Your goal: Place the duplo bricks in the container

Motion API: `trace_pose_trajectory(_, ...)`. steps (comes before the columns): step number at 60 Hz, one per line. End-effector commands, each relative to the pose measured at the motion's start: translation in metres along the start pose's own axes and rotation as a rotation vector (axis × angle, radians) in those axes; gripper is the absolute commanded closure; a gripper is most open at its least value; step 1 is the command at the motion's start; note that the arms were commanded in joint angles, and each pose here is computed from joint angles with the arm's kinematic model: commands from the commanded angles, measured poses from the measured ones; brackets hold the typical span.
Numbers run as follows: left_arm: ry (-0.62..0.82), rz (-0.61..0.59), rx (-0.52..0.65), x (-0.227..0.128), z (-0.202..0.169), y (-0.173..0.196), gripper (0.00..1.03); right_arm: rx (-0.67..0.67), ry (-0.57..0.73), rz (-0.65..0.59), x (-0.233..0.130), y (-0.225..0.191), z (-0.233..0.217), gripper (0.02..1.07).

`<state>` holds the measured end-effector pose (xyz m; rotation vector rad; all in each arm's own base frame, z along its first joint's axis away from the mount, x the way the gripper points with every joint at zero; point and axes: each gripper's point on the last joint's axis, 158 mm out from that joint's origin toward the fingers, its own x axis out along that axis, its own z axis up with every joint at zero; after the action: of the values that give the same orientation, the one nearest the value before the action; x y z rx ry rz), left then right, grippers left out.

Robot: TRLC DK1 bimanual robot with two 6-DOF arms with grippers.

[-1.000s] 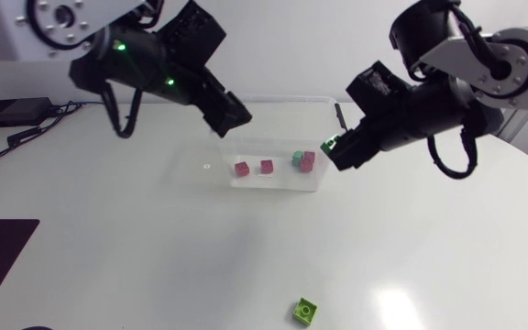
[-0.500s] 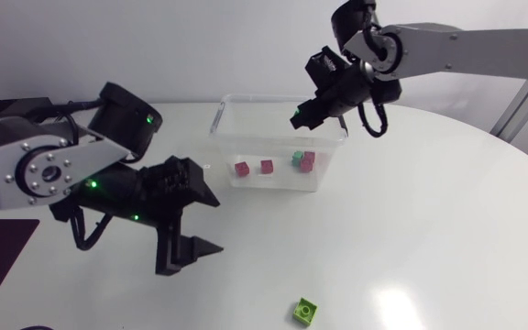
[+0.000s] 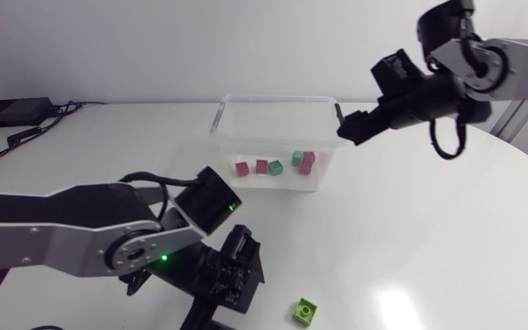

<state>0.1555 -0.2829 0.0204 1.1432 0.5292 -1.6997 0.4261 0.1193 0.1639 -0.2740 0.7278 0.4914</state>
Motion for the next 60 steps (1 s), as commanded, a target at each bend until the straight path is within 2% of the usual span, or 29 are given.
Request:
trace_pose_trajectory(1, 0.024, -0.053, 0.132, 0.01, 0.007, -0.004, 0.07, -0.037, 0.018, 0.028, -0.015, 0.013, -0.035, 0.07)
trace_pose_trajectory(16, 0.097, -0.157, 0.278, 0.029, 0.025, -0.003, 0.07, -0.052, 0.035, 0.06, -0.046, 0.04, -0.099, 0.07)
trace_pose_trajectory(19, 0.124, -0.206, 0.317, 0.038, 0.024, -0.013, 0.07, -0.055, 0.04, 0.067, -0.05, 0.046, -0.108, 0.07)
trace_pose_trajectory(31, 0.169, -0.296, 0.404, 0.052, 0.028, -0.036, 0.07, -0.044, 0.032, 0.085, -0.059, 0.047, -0.118, 0.07)
trace_pose_trajectory(43, 0.198, -0.336, 0.451, 0.058, 0.034, -0.038, 0.08, -0.042, 0.032, 0.097, -0.06, 0.049, -0.125, 0.07)
trace_pose_trajectory(50, 0.203, -0.356, 0.466, 0.063, 0.04, -0.037, 0.12, -0.042, 0.032, 0.101, -0.063, 0.05, -0.126, 0.07)
trace_pose_trajectory(60, 0.216, -0.403, 0.479, 0.064, 0.042, -0.043, 0.27, -0.048, 0.029, 0.098, -0.067, 0.049, -0.126, 0.07)
